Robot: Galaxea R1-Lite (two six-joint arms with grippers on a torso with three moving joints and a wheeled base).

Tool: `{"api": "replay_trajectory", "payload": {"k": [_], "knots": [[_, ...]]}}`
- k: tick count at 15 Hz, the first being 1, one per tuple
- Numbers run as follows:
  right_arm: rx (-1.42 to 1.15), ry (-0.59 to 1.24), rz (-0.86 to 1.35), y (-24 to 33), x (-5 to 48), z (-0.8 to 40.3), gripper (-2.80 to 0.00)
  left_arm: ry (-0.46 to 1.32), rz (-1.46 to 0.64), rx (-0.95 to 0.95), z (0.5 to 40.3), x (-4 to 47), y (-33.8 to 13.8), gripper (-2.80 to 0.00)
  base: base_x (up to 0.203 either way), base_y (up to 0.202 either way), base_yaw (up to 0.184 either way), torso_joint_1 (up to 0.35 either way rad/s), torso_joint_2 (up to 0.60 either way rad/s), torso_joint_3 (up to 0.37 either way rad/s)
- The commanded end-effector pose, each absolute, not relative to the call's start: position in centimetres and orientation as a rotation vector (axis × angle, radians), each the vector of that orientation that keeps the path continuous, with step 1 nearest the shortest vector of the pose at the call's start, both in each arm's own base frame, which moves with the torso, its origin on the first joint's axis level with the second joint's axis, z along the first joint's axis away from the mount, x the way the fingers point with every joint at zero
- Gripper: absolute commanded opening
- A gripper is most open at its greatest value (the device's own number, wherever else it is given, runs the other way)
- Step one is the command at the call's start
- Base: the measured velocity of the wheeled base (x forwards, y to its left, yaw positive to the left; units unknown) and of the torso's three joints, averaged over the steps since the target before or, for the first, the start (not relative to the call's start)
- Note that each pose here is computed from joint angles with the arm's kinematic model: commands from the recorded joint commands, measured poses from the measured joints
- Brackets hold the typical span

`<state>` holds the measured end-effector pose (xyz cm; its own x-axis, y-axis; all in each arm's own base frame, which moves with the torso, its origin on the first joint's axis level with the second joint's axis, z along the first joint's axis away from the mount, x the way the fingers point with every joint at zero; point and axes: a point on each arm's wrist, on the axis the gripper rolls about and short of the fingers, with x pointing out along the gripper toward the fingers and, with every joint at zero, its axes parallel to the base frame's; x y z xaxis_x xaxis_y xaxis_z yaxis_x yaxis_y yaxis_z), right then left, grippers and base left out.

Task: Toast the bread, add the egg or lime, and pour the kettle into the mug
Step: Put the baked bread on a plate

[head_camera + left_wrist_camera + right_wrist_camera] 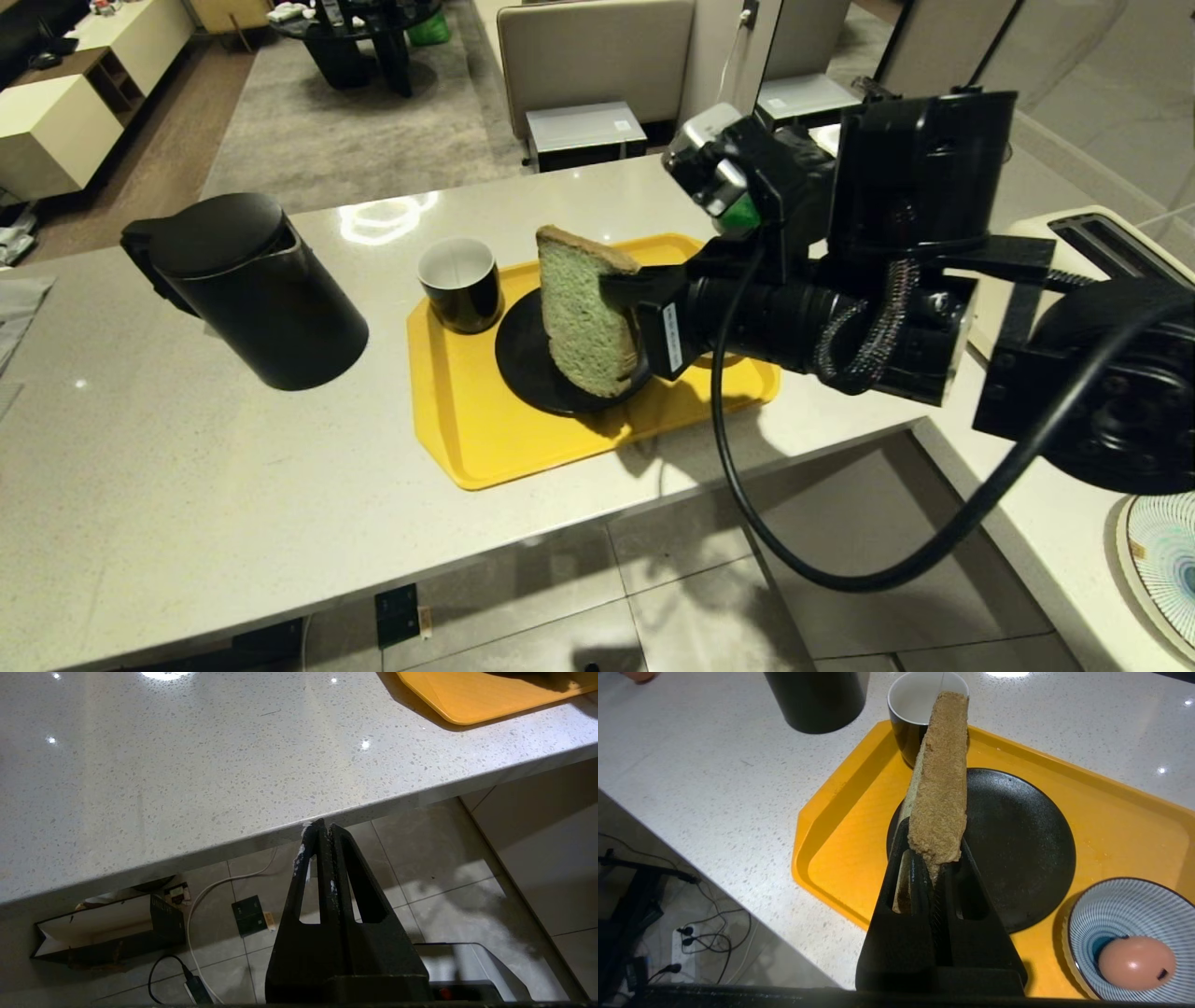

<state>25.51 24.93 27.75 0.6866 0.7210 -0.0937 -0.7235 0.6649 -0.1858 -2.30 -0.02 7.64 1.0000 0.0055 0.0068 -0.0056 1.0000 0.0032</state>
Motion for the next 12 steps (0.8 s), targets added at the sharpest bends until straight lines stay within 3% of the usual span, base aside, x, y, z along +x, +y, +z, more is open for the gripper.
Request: {"api": "replay_trajectory", "payload": {"k": [1, 12], "knots": [[-0.235, 0.057, 0.818, 26.7, 27.3, 24.9, -2.80, -0.008, 0.006, 0.003, 7.6, -2.3, 0.0, -2.80, 0.000, 0.000, 0.000, 0.000, 0.00, 0.000], [-0.235, 0.064, 0.826, 30.2, 30.4, 21.1, -2.80, -0.008, 0.006, 0.003, 7.6, -2.3, 0.0, -2.80, 0.000, 0.000, 0.000, 0.000, 0.00, 0.000]]}}
